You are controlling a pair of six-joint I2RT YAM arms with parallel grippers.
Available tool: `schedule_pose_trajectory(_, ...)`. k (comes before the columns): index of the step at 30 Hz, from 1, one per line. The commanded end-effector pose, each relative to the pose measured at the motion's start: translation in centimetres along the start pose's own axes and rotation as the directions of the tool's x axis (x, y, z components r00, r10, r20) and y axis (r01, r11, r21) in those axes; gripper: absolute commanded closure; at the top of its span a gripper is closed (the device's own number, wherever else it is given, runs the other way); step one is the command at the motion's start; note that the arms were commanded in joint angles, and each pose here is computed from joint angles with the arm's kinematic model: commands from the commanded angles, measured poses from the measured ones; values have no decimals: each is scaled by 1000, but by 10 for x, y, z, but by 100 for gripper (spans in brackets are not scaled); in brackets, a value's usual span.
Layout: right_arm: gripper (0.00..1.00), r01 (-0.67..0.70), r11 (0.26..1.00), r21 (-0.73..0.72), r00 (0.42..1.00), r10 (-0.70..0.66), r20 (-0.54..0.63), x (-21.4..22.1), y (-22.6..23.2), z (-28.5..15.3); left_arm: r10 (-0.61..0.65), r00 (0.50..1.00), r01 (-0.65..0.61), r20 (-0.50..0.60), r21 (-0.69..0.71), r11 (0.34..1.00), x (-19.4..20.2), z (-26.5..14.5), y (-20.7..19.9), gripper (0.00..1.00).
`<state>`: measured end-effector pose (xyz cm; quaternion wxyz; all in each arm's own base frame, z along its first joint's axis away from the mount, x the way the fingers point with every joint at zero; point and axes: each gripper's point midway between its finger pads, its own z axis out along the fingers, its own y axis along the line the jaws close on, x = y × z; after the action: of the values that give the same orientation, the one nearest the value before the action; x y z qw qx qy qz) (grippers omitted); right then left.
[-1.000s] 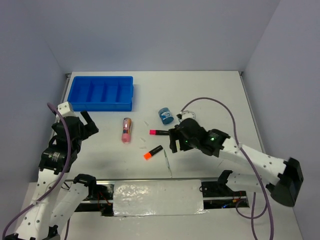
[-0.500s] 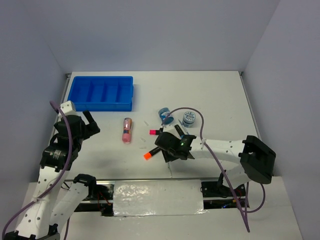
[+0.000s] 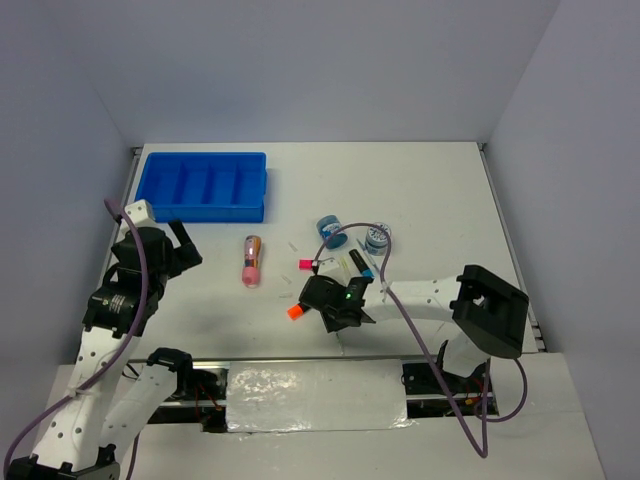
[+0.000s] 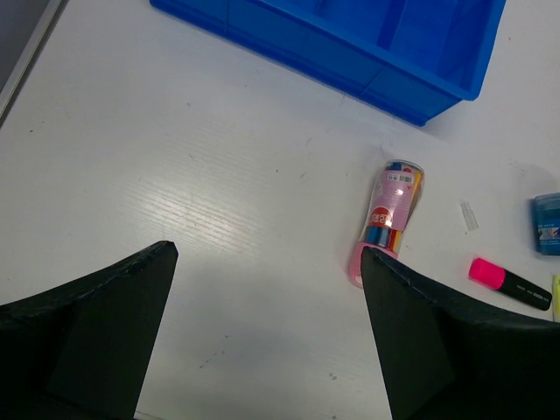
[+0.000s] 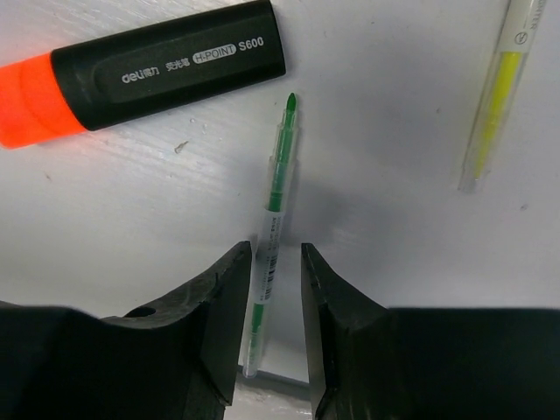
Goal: Sort the stationery into containers
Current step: Pick up the pen from the center of the board.
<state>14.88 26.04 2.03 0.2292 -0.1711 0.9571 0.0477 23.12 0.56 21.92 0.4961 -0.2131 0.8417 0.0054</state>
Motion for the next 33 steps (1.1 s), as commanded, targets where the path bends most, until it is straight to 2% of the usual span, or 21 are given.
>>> schedule_pose_trajectory(1,63,-34,999,14,999,34,21,-5,6,6,2,999,-3,41,19,1000,-14,-2,-4,1)
schedule_pose_trajectory(6,68,-36,999,36,999,36,-4,6,1,17,-8,999,7,45,4,1000,-14,-3,-2,1)
schedule_pose_trajectory(11,89,-46,998,32,999,46,16,2,-1,12,-28,998,28,56,11,1000,-16,-7,-1,1)
schedule_pose_trajectory(13,95,-54,998,36,998,53,30,1,-5,7,-37,998,35,56,32,999,-16,-9,-5,1)
schedule_pose_trajectory(18,96,-93,995,44,993,90,73,-7,-21,-8,-65,998,65,12,4,998,-13,-8,-4,1)
schedule_pose_trajectory(19,96,-98,994,56,992,93,86,-8,-27,-11,-72,997,72,-28,1,997,-8,-6,-7,1)
schedule_pose_trajectory(21,97,-127,991,52,984,120,128,-17,-37,-26,-119,992,120,-50,12,993,-8,-5,-14,1)
schedule_pose_trajectory(24,97,-164,986,29,969,155,193,-28,-50,-49,-183,977,197,-111,130,972,0,-4,-48,1)
schedule_pose_trajectory(26,97,-186,982,31,958,174,227,-33,-61,-59,-177,973,205,-145,202,958,10,-11,-79,1)
schedule_pose_trajectory(27,97,-197,980,9,947,188,260,-38,-64,-70,-220,962,251,-161,207,946,13,-14,-91,1)
schedule_pose_trajectory(31,98,-222,975,8,927,209,311,-43,-78,-91,-191,968,222,-163,198,955,39,-32,-143,1)
schedule_pose_trajectory(33,98,-234,972,15,919,216,331,-44,-84,-97,-204,970,220,-135,119,968,45,-28,-148,1)
